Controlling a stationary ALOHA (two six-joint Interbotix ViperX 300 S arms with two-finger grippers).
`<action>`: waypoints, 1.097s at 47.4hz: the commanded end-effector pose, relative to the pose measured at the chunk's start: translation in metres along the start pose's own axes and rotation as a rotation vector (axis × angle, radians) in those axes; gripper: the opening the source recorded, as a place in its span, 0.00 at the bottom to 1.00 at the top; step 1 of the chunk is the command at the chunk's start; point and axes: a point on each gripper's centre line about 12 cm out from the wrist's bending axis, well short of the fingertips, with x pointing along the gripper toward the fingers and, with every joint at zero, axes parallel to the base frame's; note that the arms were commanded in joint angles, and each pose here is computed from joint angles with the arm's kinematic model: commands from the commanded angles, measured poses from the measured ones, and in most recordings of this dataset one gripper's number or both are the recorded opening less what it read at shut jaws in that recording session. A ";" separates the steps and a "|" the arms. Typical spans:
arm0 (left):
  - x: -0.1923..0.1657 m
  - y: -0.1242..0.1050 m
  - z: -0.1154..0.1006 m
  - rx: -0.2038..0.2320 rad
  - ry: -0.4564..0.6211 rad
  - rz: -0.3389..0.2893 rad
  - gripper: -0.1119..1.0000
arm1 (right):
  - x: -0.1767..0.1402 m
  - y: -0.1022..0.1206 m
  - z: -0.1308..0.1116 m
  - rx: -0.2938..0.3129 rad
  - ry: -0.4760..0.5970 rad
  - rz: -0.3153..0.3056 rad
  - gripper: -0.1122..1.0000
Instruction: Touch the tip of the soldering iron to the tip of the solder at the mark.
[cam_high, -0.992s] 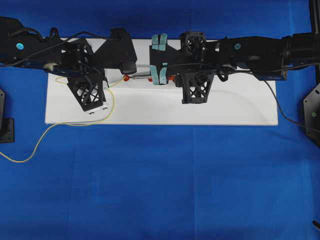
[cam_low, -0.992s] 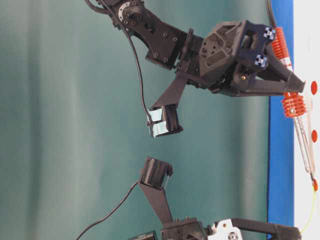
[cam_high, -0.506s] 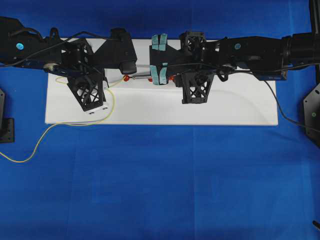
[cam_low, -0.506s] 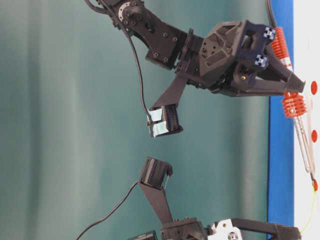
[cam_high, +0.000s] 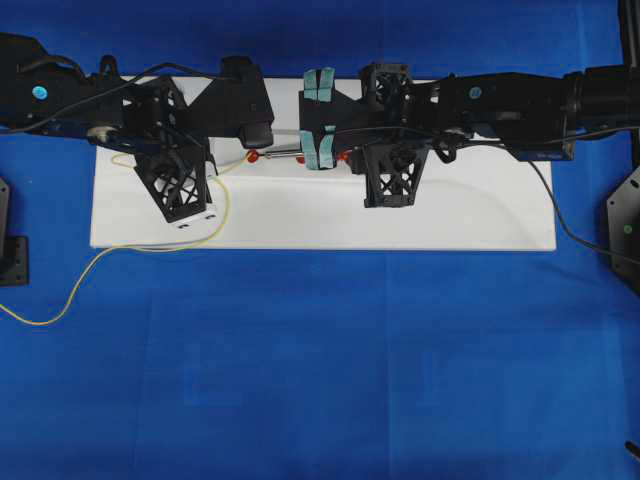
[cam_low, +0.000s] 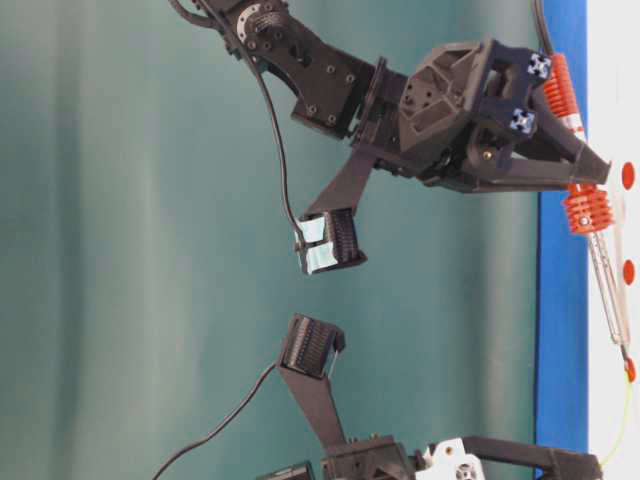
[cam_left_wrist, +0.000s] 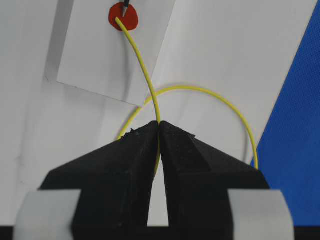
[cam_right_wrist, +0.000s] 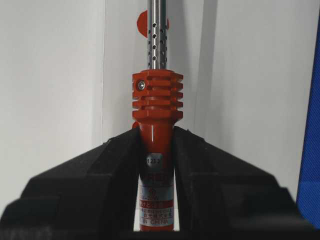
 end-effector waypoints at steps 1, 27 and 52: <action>-0.005 0.000 0.005 0.004 -0.023 -0.001 0.12 | -0.008 -0.002 0.012 -0.002 -0.038 -0.005 0.16; -0.005 0.000 0.005 0.004 -0.023 -0.001 0.12 | -0.009 -0.002 0.012 0.000 -0.040 -0.004 0.16; -0.022 0.000 -0.004 -0.002 -0.062 -0.008 0.12 | -0.009 -0.002 0.012 -0.004 -0.041 -0.006 0.16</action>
